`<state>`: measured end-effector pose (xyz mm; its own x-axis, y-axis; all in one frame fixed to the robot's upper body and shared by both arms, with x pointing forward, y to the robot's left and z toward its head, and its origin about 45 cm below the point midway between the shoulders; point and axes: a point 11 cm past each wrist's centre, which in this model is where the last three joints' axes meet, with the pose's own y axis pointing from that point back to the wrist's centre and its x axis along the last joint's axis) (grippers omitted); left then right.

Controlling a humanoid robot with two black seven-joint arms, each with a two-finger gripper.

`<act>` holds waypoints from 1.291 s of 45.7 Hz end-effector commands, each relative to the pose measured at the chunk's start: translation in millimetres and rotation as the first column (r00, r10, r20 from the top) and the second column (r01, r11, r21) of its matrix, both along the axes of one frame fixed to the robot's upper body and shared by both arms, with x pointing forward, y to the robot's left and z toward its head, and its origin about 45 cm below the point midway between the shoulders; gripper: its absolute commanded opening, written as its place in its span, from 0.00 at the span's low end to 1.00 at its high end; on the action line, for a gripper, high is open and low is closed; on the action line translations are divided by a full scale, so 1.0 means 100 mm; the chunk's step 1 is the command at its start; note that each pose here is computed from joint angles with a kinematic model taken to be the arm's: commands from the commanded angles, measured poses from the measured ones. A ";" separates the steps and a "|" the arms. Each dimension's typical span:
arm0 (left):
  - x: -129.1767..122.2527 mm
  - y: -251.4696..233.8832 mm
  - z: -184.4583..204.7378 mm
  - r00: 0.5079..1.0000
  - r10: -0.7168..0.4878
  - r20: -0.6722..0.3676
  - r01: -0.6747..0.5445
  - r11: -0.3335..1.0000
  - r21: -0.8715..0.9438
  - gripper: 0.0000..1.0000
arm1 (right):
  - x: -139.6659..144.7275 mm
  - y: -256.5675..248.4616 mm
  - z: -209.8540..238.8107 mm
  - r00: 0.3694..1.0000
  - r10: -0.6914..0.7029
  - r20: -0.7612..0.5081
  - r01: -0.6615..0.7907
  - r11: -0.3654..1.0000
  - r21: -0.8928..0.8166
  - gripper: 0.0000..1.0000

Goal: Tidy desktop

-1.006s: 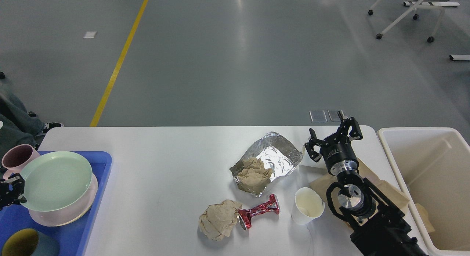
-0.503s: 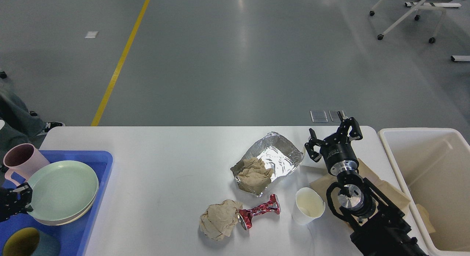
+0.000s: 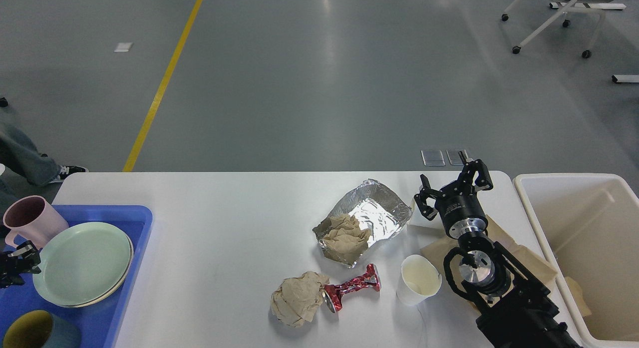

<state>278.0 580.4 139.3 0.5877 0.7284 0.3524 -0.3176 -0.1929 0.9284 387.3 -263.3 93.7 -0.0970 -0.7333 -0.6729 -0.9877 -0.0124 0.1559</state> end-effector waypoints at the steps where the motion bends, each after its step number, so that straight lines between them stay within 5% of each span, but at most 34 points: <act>1: -0.03 -0.04 -0.03 1.000 0.000 -0.007 0.000 1.000 -0.013 0.89 | 0.00 0.00 0.00 1.000 0.000 0.000 0.000 1.000 0.000 1.00; 17: 0.23 0.03 0.37 0.996 0.008 0.087 -0.007 1.000 -0.009 0.96 | 0.00 0.00 0.00 1.000 0.000 0.000 0.000 1.000 0.000 1.00; 27: 0.81 -0.22 1.10 0.971 -0.024 0.238 0.056 0.990 -0.129 0.96 | 0.00 0.00 0.00 1.000 0.000 0.000 0.000 1.000 0.000 1.00; 34: 1.06 -0.60 1.26 0.941 0.000 0.337 0.113 0.942 -0.315 0.96 | 0.00 0.00 0.00 1.000 0.000 0.000 0.000 1.000 0.000 1.00; 39: 1.07 -0.55 1.40 0.886 0.118 0.448 0.098 0.898 -0.430 0.96 | 0.00 -0.01 0.00 1.000 0.000 0.000 0.000 1.000 -0.001 1.00; 48: 1.25 -0.74 1.54 0.715 0.390 0.580 0.178 0.700 -0.691 0.96 | 0.00 0.00 0.00 1.000 0.000 0.000 0.000 1.000 0.000 1.00; 59: 1.32 -1.20 1.10 0.571 0.699 0.431 0.274 0.332 -0.902 0.96 | 0.00 -0.01 0.00 1.000 0.000 0.000 0.000 1.000 -0.001 1.00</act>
<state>411.4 476.1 272.1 0.2926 0.9244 -0.2447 -0.9313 0.3335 0.1465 387.3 -263.5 93.7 -0.0971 -0.7334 -0.6728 -0.9877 -0.0123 0.1559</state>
